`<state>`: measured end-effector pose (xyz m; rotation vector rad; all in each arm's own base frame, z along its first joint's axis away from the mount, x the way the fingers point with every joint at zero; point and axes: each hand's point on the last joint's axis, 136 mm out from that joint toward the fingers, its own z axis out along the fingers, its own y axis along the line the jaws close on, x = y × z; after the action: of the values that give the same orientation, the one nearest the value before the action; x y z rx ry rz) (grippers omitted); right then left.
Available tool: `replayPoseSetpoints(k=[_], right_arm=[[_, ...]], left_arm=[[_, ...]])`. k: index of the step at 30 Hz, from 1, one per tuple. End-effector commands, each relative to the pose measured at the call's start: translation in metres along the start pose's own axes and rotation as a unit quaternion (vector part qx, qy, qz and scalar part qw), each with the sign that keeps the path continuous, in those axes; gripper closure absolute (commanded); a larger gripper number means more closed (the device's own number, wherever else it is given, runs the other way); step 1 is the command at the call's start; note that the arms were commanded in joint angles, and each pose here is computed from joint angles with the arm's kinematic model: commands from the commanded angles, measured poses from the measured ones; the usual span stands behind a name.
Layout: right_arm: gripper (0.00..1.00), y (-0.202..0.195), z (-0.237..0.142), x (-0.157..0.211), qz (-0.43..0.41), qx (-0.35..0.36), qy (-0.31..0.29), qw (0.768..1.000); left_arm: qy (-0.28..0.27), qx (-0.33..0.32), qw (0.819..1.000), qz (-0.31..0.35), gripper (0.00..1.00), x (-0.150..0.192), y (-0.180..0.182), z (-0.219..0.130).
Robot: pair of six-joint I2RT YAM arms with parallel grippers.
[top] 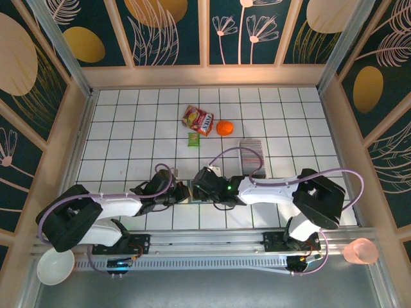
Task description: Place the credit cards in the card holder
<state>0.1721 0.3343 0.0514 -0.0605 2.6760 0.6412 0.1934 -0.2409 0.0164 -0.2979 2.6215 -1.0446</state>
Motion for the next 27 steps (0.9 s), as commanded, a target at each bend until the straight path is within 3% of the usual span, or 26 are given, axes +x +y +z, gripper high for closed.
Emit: replayPoseSetpoints(k=[1, 9, 22, 27], right_arm=[[0.57, 0.021, -0.012, -0.01, 0.0, -0.03, -0.017, 0.999], [0.57, 0.029, -0.007, -0.007, 0.003, -0.052, -0.009, 0.999], [0.55, 0.059, 0.003, -0.006, -0.009, -0.11, 0.002, 0.994], [0.55, 0.041, -0.01, -0.01, -0.006, -0.065, -0.031, 0.997]], left_arm=[[0.0, 0.003, 1.0, -0.002, 1.0, 0.003, 0.001, -0.001], [-0.029, -0.005, 1.0, -0.01, 1.0, -0.006, 0.003, -0.007], [-0.132, -0.039, 0.989, -0.054, 0.97, -0.029, 0.028, -0.042], [-0.151, -0.024, 0.987, -0.042, 0.92, -0.033, 0.023, -0.054]])
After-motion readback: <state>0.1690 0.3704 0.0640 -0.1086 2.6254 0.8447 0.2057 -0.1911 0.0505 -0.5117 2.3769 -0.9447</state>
